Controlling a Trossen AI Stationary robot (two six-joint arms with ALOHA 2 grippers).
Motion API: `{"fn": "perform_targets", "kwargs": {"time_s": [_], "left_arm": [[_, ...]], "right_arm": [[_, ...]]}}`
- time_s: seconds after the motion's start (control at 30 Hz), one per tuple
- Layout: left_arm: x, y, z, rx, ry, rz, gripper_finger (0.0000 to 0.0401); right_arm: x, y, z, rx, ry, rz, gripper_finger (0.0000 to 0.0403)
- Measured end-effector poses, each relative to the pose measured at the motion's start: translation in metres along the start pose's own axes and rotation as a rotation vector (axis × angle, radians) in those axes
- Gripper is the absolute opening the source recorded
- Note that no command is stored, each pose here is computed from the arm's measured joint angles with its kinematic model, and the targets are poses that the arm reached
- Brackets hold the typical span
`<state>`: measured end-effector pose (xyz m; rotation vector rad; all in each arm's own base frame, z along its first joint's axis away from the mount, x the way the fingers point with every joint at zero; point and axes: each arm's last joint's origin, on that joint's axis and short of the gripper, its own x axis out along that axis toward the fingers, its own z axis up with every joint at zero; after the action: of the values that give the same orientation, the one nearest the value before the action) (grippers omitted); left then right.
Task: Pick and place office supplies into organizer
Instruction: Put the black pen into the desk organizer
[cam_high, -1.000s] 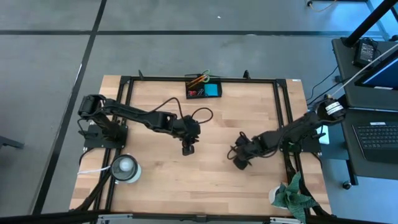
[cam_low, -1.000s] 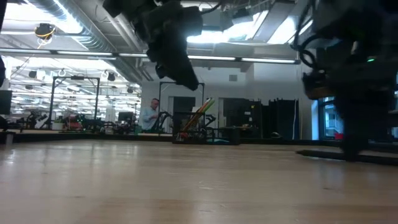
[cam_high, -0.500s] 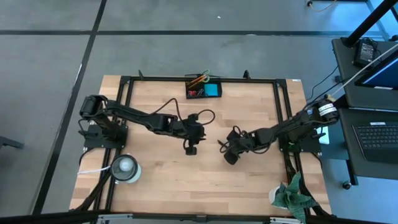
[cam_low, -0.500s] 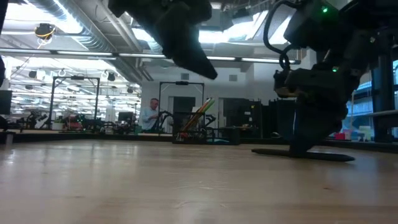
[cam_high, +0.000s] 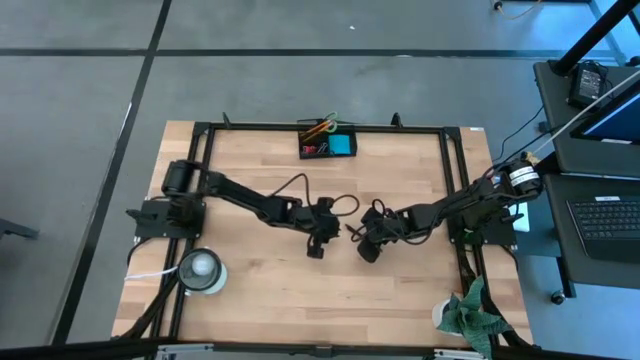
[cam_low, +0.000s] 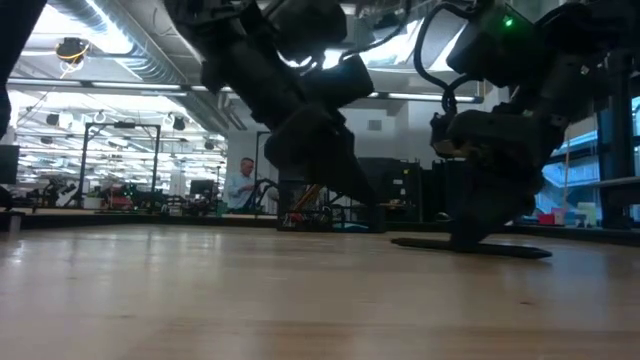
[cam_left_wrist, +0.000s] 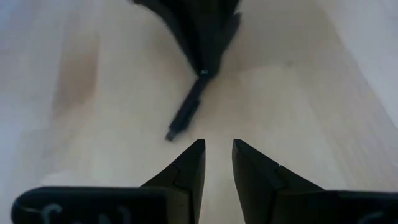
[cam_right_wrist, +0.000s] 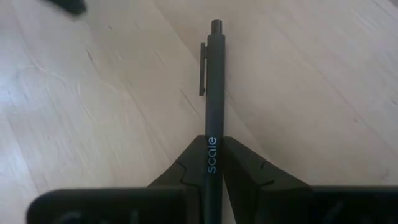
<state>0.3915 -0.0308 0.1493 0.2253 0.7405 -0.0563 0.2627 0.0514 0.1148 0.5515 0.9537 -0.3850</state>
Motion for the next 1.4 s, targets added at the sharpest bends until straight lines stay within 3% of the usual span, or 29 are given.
{"fn": "perform_targets", "kwargs": {"time_s": [0.2, 0.47, 0.67, 0.87, 1.4], "left_arm": [[0.005, -0.002, 0.001, 0.096, -0.038, -0.029, 0.0102], [0.005, 0.006, -0.001, 0.128, -0.023, 0.006, 0.0145], [0.009, 0.010, -0.004, 0.115, -0.012, 0.006, 0.0141], [0.029, 0.006, -0.024, 0.110, 0.067, -0.041, 0.0139], [0.036, 0.010, -0.023, 0.026, 0.012, -0.008, 0.0138]], "right_arm": [[0.000, 0.001, 0.001, 0.003, -0.008, 0.016, 0.0046], [0.001, 0.005, 0.003, -0.042, -0.018, 0.072, 0.0046], [0.000, 0.009, 0.005, -0.086, -0.025, 0.124, 0.0046], [0.000, 0.008, 0.004, -0.086, -0.019, 0.120, 0.0046], [-0.001, 0.009, 0.005, -0.089, -0.019, 0.117, 0.0046]]}}
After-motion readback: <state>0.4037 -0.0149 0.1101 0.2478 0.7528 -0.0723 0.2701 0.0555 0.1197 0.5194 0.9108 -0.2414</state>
